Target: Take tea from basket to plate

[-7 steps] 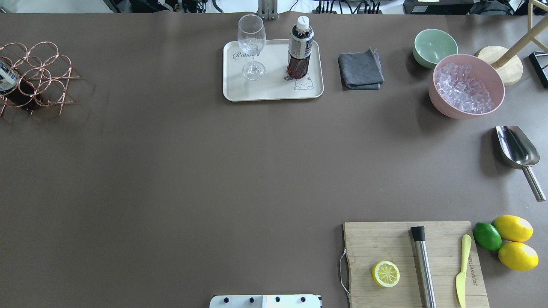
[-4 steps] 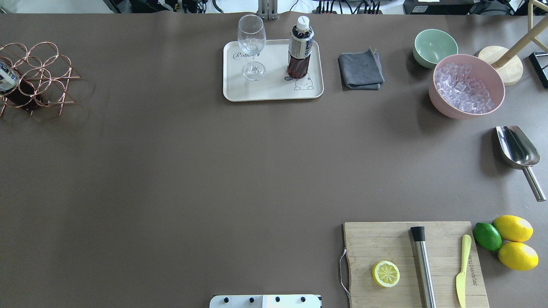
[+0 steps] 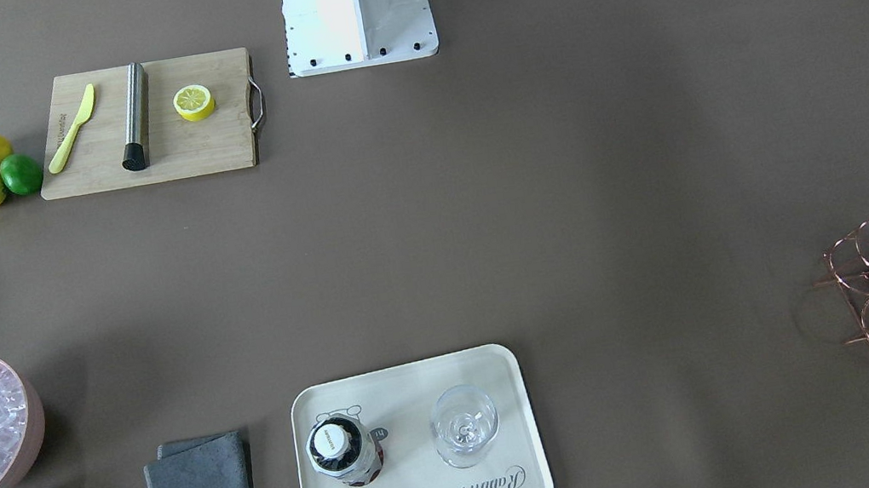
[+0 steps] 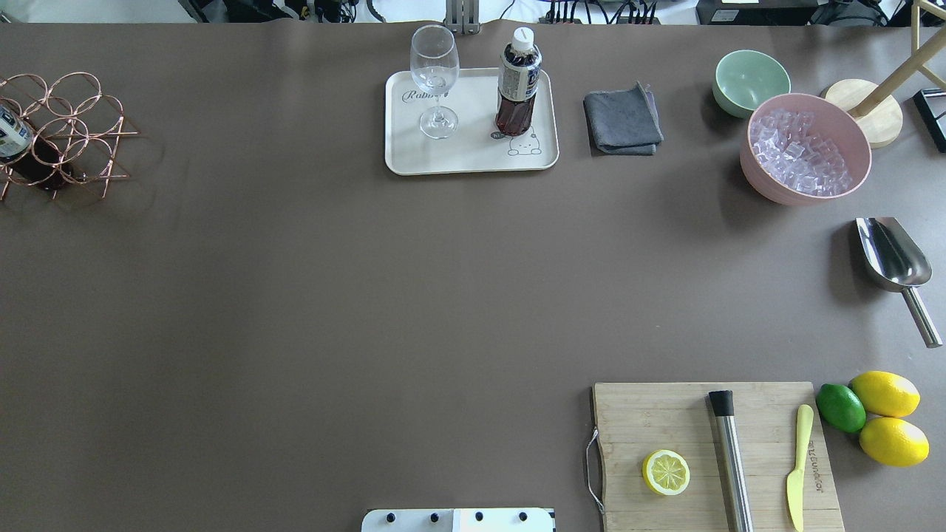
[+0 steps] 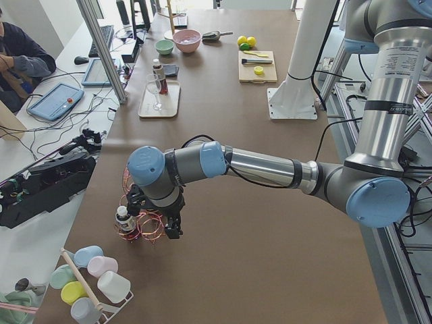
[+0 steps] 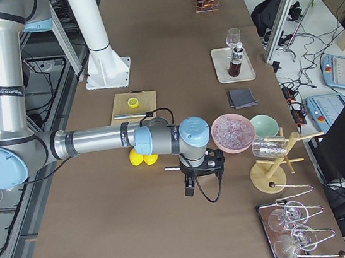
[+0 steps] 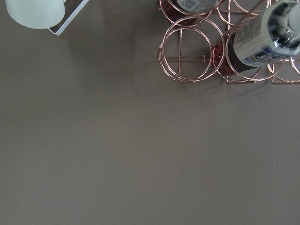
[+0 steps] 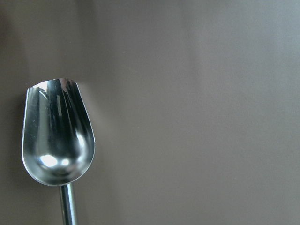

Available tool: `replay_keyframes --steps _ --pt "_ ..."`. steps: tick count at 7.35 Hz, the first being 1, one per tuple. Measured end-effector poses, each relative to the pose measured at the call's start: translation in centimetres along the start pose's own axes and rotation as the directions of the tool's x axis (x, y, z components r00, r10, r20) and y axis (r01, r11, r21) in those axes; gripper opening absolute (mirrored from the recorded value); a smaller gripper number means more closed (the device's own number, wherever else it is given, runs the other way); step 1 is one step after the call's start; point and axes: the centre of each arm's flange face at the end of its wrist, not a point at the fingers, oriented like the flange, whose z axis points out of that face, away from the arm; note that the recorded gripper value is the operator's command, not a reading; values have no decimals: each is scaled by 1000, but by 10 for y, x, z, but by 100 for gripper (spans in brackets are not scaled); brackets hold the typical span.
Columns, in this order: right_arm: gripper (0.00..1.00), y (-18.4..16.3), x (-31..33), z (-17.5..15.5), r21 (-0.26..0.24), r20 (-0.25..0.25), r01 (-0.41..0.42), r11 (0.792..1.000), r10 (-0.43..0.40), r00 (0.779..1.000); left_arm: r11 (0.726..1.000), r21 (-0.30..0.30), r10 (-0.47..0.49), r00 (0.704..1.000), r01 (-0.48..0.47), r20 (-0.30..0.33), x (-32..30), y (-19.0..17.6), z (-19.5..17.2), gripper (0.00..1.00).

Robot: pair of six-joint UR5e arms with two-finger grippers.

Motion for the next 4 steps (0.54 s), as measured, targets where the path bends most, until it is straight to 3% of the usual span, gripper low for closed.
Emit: replay_keyframes --steps 4 --pt "100 -1 -5 6 -13 -3 4 1000 -4 1000 995 70 64 998 -65 23 -33 53 47 98"
